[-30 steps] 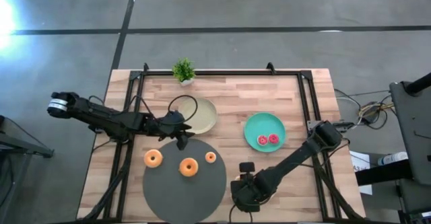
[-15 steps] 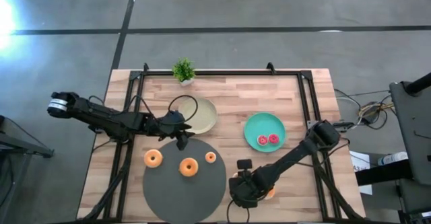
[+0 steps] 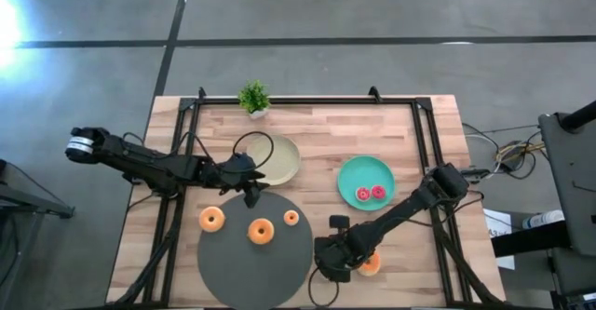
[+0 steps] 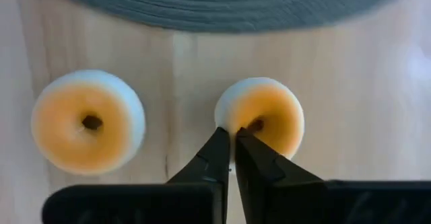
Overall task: Pick & Place donuts
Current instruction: Put the small white donut on the blue plate, then put the small yellow donut on the blue plate
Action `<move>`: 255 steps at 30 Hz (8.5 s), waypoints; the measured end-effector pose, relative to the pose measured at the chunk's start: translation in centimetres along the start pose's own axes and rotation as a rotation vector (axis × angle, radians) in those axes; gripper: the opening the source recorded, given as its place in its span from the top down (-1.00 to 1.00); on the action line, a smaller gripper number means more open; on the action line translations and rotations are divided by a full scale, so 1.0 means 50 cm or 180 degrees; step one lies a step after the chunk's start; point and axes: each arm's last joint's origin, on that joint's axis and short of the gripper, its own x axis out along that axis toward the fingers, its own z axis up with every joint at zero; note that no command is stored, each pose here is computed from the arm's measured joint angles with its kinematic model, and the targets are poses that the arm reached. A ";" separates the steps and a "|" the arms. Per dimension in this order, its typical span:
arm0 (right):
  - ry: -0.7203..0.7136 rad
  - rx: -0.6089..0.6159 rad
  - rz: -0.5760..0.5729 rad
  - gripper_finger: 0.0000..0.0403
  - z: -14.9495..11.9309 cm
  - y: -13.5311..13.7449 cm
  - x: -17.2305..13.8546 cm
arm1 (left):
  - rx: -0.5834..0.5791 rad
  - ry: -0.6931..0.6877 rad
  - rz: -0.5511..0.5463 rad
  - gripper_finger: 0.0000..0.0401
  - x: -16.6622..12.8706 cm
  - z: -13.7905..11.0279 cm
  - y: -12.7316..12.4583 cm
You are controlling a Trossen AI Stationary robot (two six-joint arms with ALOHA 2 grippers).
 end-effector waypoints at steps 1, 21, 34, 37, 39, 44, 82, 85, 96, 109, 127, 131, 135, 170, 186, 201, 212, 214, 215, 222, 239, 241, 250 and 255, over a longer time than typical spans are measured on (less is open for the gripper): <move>-0.0003 0.0115 0.0028 0.95 0.004 -0.007 -0.012 | 0.0011 -0.0006 -0.0007 0.19 0.000 0.000 0.000; -0.3726 0.4391 0.2133 0.96 -0.073 -0.265 -0.224 | 0.2098 -0.1810 0.0188 0.19 -0.023 0.091 -0.055; -0.4702 0.5017 0.2179 0.96 -0.009 -0.303 -0.239 | 0.2312 -0.2048 0.0984 0.19 0.082 0.172 -0.104; -0.4755 0.5075 0.2121 0.96 -0.001 -0.301 -0.239 | 0.2277 -0.2057 0.1031 0.19 0.100 0.193 -0.114; -0.4762 0.5099 0.2163 0.96 0.001 -0.300 -0.242 | 0.2268 -0.2063 0.1030 0.19 0.106 0.202 -0.119; -0.4856 0.5285 0.2158 0.96 -0.001 -0.303 -0.244 | 0.2253 -0.2139 0.0964 0.19 0.111 0.220 -0.130; -0.4219 0.5014 0.1643 0.53 -0.048 -0.303 -0.264 | 0.2444 -0.1866 0.1025 0.98 0.151 0.228 -0.135; -0.4027 0.4757 0.1320 0.38 -0.088 -0.307 -0.294 | 0.2481 -0.1757 0.1010 0.98 0.155 0.222 -0.131; -0.3736 0.3775 0.0261 0.31 -0.140 -0.336 -0.430 | 0.3002 -0.1319 0.0697 0.98 0.271 0.178 -0.127; -0.3458 0.3447 -0.0183 0.32 -0.152 -0.357 -0.545 | 0.2989 -0.1347 0.0649 0.99 0.376 0.209 -0.160; -0.3624 0.3504 -0.0375 0.32 -0.183 -0.379 -0.584 | 0.3670 -0.0767 0.0384 0.99 0.494 0.173 -0.169; -0.3631 0.3529 -0.0353 0.32 -0.183 -0.379 -0.585 | 0.4095 -0.0288 0.0293 0.99 0.518 0.161 -0.168; -0.3638 0.3567 -0.0330 0.32 -0.183 -0.379 -0.585 | 0.4151 -0.0064 0.0300 0.99 0.528 0.181 -0.170; -0.3603 0.3467 -0.0394 0.32 -0.184 -0.379 -0.584 | 0.3658 0.0799 0.0156 0.26 0.473 0.264 -0.175; -0.3239 0.3213 -0.0271 0.32 -0.183 -0.372 -0.566 | 0.2362 0.1521 -0.0574 0.26 0.302 0.208 -0.131; -0.1327 0.2632 0.0315 0.32 -0.065 -0.270 -0.318 | 0.1118 0.1090 -0.1086 0.26 0.087 0.005 -0.050; -0.1253 0.1748 0.0452 0.37 0.079 -0.215 -0.125 | 0.0826 0.1232 -0.1055 0.26 0.006 -0.061 -0.048; -0.1237 0.1272 0.0277 0.40 0.092 -0.196 -0.104 | 0.0803 0.1139 -0.1034 0.26 -0.012 -0.068 -0.044; -0.1213 0.1047 0.0230 0.42 0.099 -0.186 -0.093 | 0.0784 0.1093 -0.1009 0.26 -0.020 -0.072 -0.039; -0.0989 -0.0094 0.0303 0.48 0.149 -0.136 -0.017 | 0.0505 0.0741 -0.0767 0.26 -0.052 -0.080 -0.008; -0.0596 -0.0712 -0.0215 0.43 0.206 -0.110 0.033 | 0.0476 0.0595 -0.0690 0.26 -0.063 -0.081 0.002; -0.0573 -0.0707 -0.0219 0.36 0.203 -0.111 0.036 | 0.0479 0.0594 -0.0673 0.26 -0.063 -0.082 0.003; -0.0551 -0.0717 -0.0227 0.16 0.191 -0.113 0.062 | 0.0471 0.0547 -0.0643 0.26 -0.062 -0.081 0.003; -0.0553 -0.0781 -0.0243 0.19 0.192 -0.110 0.089 | 0.0469 0.0511 -0.0598 0.26 -0.062 -0.080 0.004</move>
